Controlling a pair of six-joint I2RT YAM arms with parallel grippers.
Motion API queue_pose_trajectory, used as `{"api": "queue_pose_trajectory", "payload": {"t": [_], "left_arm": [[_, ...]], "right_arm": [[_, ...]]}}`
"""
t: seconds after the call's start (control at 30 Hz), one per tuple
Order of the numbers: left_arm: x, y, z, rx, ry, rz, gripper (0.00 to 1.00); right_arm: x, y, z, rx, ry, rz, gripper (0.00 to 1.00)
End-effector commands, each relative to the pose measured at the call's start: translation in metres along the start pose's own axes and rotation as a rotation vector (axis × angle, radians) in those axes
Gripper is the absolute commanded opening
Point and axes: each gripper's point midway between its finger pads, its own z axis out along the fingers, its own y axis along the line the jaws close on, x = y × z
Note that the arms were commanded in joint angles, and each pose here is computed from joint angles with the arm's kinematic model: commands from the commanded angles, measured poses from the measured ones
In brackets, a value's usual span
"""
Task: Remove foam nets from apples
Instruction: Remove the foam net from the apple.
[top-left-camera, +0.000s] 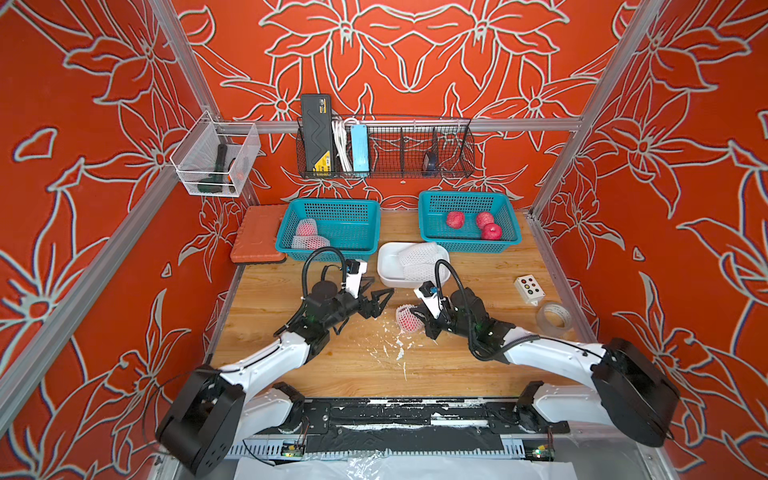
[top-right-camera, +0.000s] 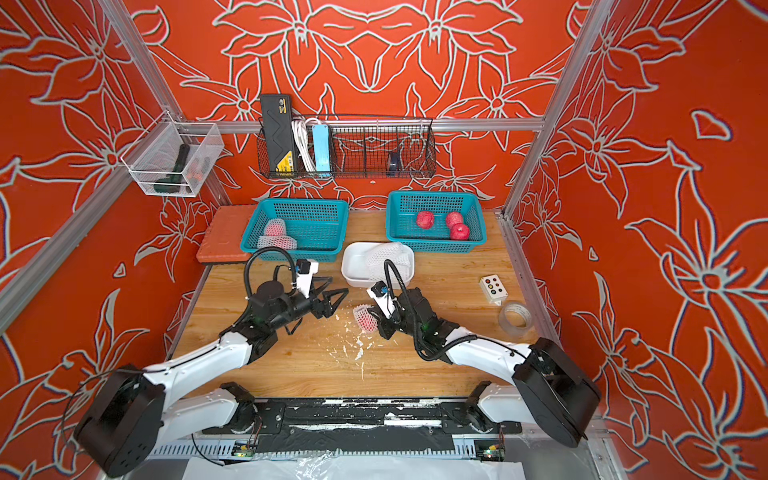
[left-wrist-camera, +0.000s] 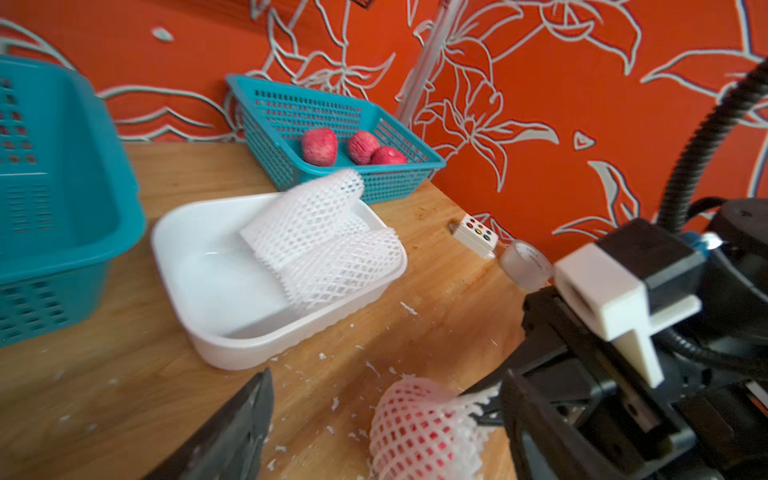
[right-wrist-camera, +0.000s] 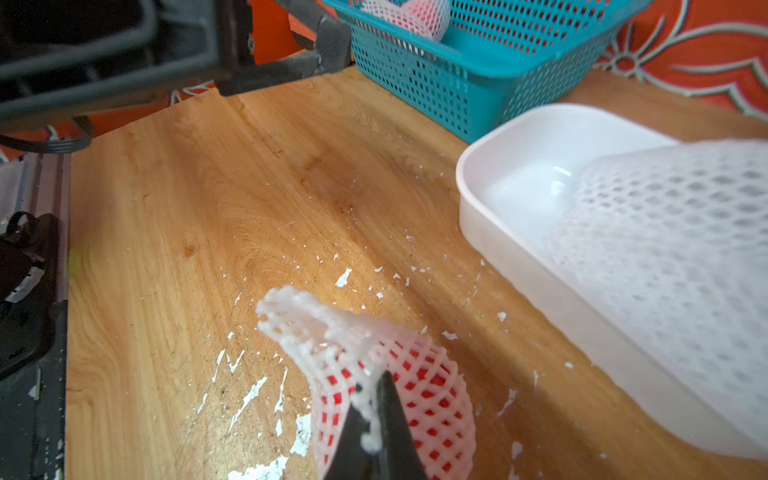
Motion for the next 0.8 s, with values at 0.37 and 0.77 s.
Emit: {"api": "queue_pose_trajectory", "payload": {"t": [0.37, 0.77], "left_arm": [[0.002, 0.022, -0.033, -0.151, -0.097, 0.029, 0.98], [0.012, 0.028, -0.033, -0.173, -0.08, 0.032, 0.98]], "right_arm": [[-0.048, -0.005, 0.009, -0.073, -0.091, 0.191, 0.0], [-0.041, -0.012, 0.021, 0.003, -0.017, 0.208, 0.0]]}}
